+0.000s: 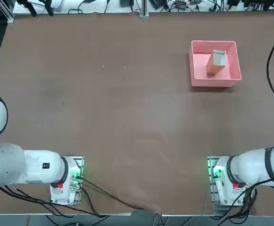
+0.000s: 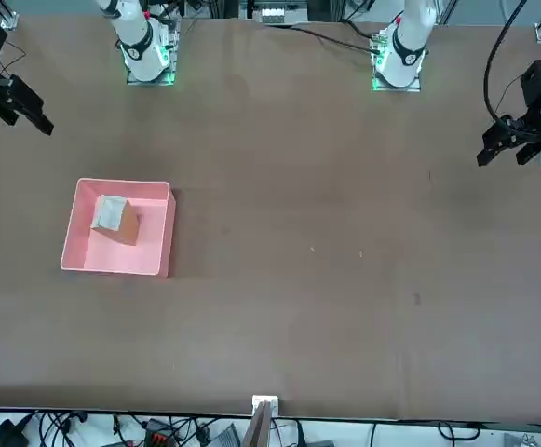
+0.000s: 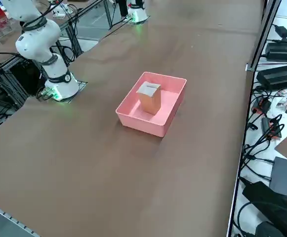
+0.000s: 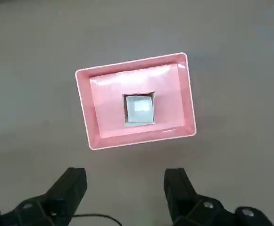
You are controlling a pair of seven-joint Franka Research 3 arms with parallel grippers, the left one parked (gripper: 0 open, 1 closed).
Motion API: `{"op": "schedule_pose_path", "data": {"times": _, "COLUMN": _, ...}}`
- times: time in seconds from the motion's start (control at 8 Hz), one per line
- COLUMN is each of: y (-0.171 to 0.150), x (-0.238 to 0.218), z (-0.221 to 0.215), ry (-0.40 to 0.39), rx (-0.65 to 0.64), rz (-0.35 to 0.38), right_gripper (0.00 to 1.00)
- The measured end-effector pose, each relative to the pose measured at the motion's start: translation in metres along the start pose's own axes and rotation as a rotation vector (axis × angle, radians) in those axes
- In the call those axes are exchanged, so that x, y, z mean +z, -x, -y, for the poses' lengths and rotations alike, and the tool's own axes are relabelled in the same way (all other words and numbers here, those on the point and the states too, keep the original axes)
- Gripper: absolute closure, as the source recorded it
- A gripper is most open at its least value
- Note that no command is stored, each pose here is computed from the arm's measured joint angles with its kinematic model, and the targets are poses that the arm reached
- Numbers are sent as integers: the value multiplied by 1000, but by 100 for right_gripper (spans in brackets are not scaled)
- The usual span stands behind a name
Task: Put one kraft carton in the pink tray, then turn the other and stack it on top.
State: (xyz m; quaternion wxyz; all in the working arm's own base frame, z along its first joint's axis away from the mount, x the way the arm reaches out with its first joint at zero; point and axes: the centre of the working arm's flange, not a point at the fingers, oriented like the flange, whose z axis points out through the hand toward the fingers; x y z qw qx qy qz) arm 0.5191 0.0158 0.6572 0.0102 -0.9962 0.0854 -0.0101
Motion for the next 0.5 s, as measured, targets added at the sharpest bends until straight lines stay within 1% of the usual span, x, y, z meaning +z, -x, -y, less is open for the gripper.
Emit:
{"op": "schedule_pose_path", "data": {"times": 0.12, "y": 0, "x": 2, "z": 0, "ry": 3, "rx": -48, "rz": 11, "right_gripper": 0}}
{"op": "schedule_pose_path", "data": {"times": 0.5, "y": 0, "x": 4, "z": 0, "ry": 4, "rx": -129, "rz": 20, "right_gripper": 0}}
